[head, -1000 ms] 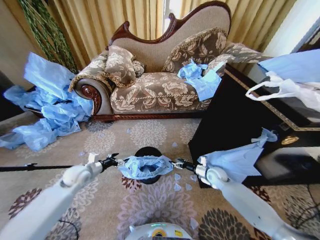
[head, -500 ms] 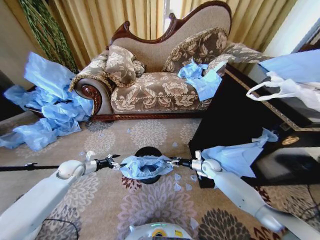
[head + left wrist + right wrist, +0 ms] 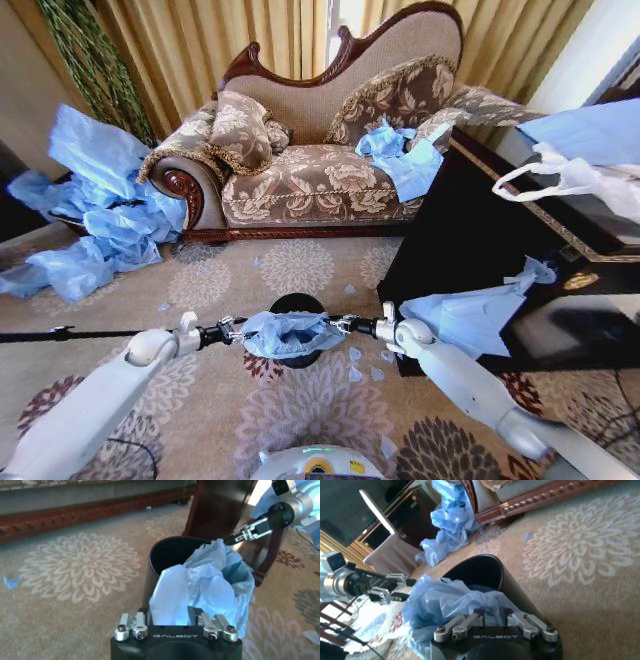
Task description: Place a garbage bag over the trash bin.
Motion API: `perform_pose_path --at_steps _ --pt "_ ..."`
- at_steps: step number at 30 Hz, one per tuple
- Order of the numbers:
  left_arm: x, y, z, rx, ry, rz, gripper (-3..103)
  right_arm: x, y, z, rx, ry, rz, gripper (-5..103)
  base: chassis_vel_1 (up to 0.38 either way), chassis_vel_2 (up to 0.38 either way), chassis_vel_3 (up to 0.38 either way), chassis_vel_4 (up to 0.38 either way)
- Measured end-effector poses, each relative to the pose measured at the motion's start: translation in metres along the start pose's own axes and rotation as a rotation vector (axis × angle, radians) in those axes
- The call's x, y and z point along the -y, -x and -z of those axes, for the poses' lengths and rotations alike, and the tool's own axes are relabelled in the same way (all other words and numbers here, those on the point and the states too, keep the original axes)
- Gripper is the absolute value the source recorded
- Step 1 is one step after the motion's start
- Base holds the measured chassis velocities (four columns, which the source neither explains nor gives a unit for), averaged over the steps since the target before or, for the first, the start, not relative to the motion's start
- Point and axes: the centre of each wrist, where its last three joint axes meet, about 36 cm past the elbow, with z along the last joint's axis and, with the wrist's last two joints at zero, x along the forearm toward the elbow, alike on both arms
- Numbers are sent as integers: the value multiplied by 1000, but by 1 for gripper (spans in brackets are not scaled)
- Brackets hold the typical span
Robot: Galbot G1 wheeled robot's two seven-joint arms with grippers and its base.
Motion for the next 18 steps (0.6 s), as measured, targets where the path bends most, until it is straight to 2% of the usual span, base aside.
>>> perform_pose_path --at_steps 1,4,5,6,8,9,13,18 --pt "0 0 0 0 0 0 53 0 0 0 0 0 0 22 0 0 0 0" --pt "2 3 -1 15 8 13 36 -3 -1 0 17 -11 -25 7 0 0 0 0" --pt "3 4 -1 19 7 21 36 -4 -1 0 23 -14 -38 3 0 0 0 0" --pt "3 4 -1 19 7 21 36 -4 -1 0 23 -14 -38 3 0 0 0 0" --pt "5 7 0 29 5 41 26 -4 -4 -3 24 -16 -66 1 0 0 0 0" --pt "5 7 0 29 5 41 26 -4 -4 -3 24 -16 -66 1 0 0 0 0" --pt "12 10 0 48 3 68 4 -15 -8 -1 46 -33 -87 0 0 0 0 0" --pt "25 14 -4 52 -1 65 0 -19 -8 -1 41 -56 -87 0 0 0 0 0"
